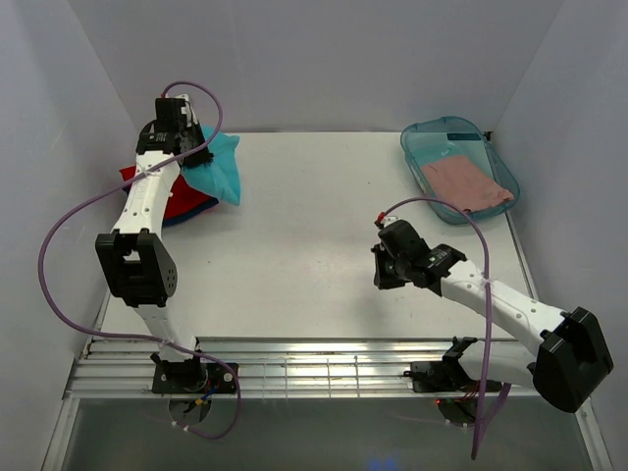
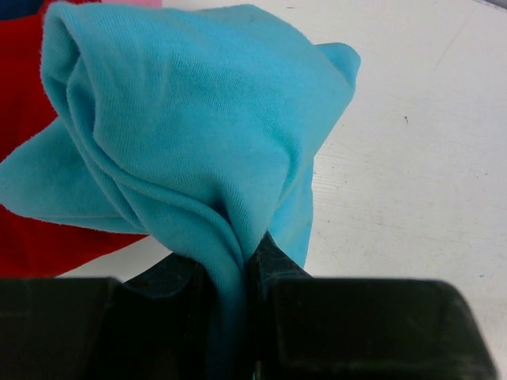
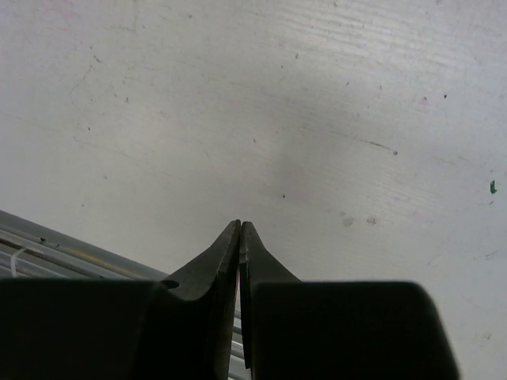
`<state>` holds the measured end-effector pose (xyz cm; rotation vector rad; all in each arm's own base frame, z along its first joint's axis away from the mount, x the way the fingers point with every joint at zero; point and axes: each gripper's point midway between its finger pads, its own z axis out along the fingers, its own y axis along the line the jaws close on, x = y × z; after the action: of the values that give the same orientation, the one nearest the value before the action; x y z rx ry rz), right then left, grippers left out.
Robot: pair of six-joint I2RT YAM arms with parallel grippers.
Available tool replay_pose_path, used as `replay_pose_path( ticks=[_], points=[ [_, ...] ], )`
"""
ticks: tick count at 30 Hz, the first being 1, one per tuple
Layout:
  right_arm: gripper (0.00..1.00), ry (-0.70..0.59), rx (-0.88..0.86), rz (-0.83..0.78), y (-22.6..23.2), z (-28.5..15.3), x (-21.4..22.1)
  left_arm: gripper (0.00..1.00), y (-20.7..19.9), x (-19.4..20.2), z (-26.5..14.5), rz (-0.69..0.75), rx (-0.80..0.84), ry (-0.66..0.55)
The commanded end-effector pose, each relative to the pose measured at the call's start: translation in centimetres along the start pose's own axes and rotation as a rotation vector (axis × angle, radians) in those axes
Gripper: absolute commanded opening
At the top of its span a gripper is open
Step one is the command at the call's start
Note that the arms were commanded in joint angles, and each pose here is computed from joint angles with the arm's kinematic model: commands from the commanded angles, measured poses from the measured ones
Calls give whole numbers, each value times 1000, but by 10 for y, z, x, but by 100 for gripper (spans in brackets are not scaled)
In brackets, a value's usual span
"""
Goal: Fold and stack the t-shirts
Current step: Put the neatly folded tshirt into the corner of the board with the left arm
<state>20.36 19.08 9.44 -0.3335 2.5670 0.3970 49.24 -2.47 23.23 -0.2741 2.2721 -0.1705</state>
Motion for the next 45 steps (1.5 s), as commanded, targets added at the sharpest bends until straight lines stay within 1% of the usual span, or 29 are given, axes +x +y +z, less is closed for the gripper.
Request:
replay_pose_path(
  ticks=[1,5,9,15,18,23,25,28,29,30,32,33,34,35,36,37,39,40,41,43,44,45],
  points=[
    [8,20,1,28,-4,-8,16,1,16,-37,-11,-47,36,-90],
    [8,20,3,53,-10,-17,29,1,34,-48,-1,-104,55,-100],
    [8,34,17,84,-16,-22,41,0,44,-52,9,-113,39,-104],
    [8,31,10,118,-17,-26,48,0,70,-64,9,-169,16,-133],
    [8,33,9,120,-17,-27,48,0,89,-60,17,-190,-8,-128],
    [8,49,3,112,-14,-27,48,0,127,-54,19,-230,-52,-160],
    [8,54,-1,116,-13,-26,48,0,137,-48,20,-241,-52,-146],
    [8,56,-13,121,-9,-24,45,1,148,-24,32,-229,-67,-91],
    [8,58,-21,122,-7,-23,44,4,149,-18,35,-226,-67,-83],
    [8,53,-26,120,-5,-24,41,8,152,-5,43,-232,-68,-50],
    [8,57,-29,114,-4,-23,38,31,158,7,50,-243,-89,-22],
    [8,59,-28,110,-3,-23,36,48,163,15,57,-258,-105,2],
    [8,68,-22,104,-3,-22,37,68,170,21,59,-290,-147,23],
    [8,69,-22,102,-3,-22,36,77,174,23,59,-305,-171,32],
    [9,67,-19,99,-2,-24,34,98,176,19,58,-311,-189,24],
    [18,64,-16,99,-2,-25,32,98,180,13,51,-315,-220,3],
    [30,48,-9,105,-3,-27,27,98,180,-5,37,-331,-245,-55],
    [36,27,-8,105,-2,-30,21,98,176,-29,17,-325,-244,-130],
    [37,14,-7,106,-2,-32,18,98,179,-43,4,-327,-275,-180],
    [39,-34,5,106,-2,-38,4,98,171,-72,-23,-340,-264,-281],
    [39,-52,12,107,-2,-41,-2,98,163,-88,-47,-341,-252,-346],
    [39,-65,22,104,-3,-43,-7,98,160,-95,-60,-346,-263,-384]
  ],
)
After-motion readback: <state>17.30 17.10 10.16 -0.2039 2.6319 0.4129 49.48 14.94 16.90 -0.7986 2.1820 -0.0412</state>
